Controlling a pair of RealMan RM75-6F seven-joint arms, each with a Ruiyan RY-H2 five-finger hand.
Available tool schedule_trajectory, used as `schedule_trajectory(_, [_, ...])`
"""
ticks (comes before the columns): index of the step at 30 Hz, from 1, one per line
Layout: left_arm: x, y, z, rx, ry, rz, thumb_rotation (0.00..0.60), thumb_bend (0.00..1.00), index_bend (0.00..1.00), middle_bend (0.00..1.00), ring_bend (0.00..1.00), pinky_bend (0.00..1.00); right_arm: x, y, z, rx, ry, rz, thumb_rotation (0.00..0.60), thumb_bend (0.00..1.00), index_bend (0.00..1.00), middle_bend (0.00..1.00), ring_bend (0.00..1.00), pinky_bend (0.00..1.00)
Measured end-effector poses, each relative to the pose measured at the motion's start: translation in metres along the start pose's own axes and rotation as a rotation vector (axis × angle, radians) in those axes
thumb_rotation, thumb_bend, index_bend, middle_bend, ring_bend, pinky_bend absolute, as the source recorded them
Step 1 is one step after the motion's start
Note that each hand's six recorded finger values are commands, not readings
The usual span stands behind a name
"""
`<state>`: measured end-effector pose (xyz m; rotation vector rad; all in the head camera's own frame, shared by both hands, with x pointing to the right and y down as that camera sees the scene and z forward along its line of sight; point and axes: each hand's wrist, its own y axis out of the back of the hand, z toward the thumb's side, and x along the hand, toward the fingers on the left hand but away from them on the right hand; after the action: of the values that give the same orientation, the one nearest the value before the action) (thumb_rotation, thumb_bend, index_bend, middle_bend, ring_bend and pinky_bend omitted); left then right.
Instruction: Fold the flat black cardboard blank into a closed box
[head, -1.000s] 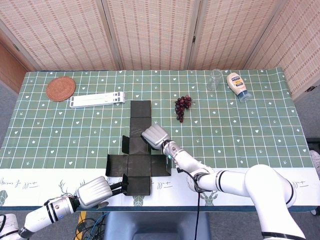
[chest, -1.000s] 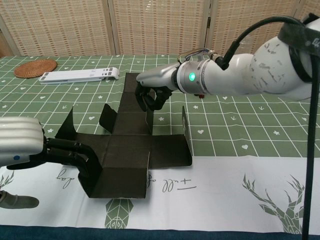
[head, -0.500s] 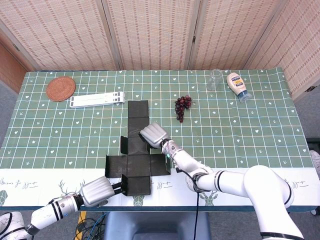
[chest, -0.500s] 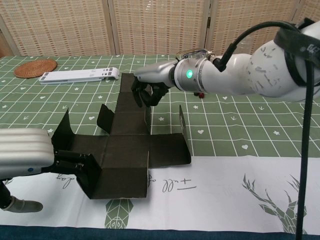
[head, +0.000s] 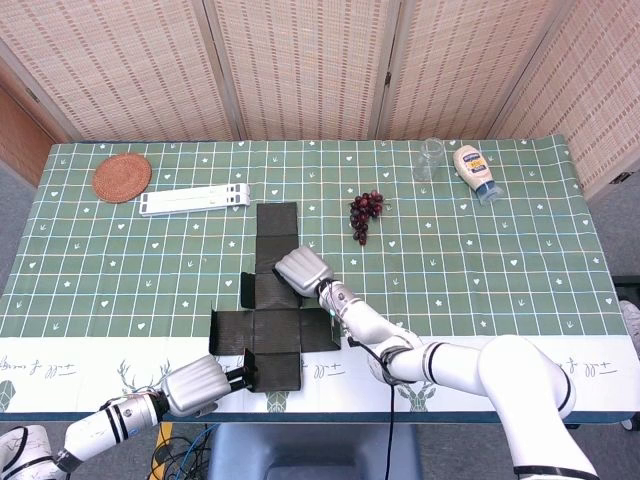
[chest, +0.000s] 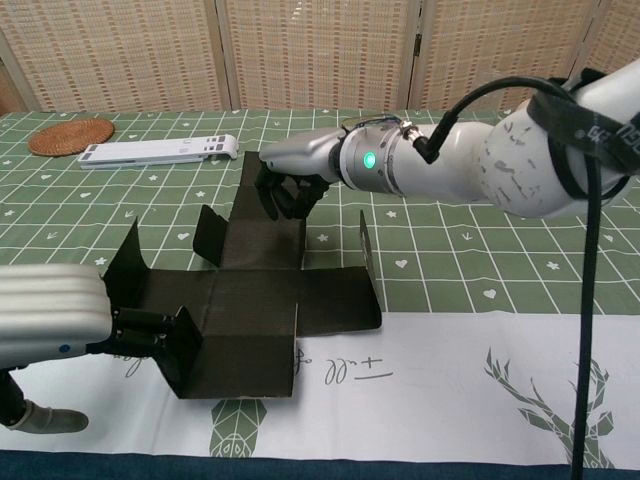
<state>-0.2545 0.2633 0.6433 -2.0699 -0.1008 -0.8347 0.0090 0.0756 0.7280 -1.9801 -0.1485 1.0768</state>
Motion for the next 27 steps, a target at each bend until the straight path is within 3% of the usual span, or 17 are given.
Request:
schedule_trajectory(13, [-0.004,-0.010,-0.009,0.070,0.039,-0.056,0.600,0.26,0.31,0.16,0.80,0.82,0.012,-0.015,-0.010,0.087,-0.018,0.070,0.600,0.84,0.44,0.53,0.90,1.00])
schedule_trajectory(27, [-0.028,-0.007,-0.048,0.113,0.195,-0.103,0.600,0.26,0.32,0.18,0.80,0.82,0.047,-0.025,0.008,0.079,0.049,0.141,0.600,0.84,0.44,0.55,0.90,1.00])
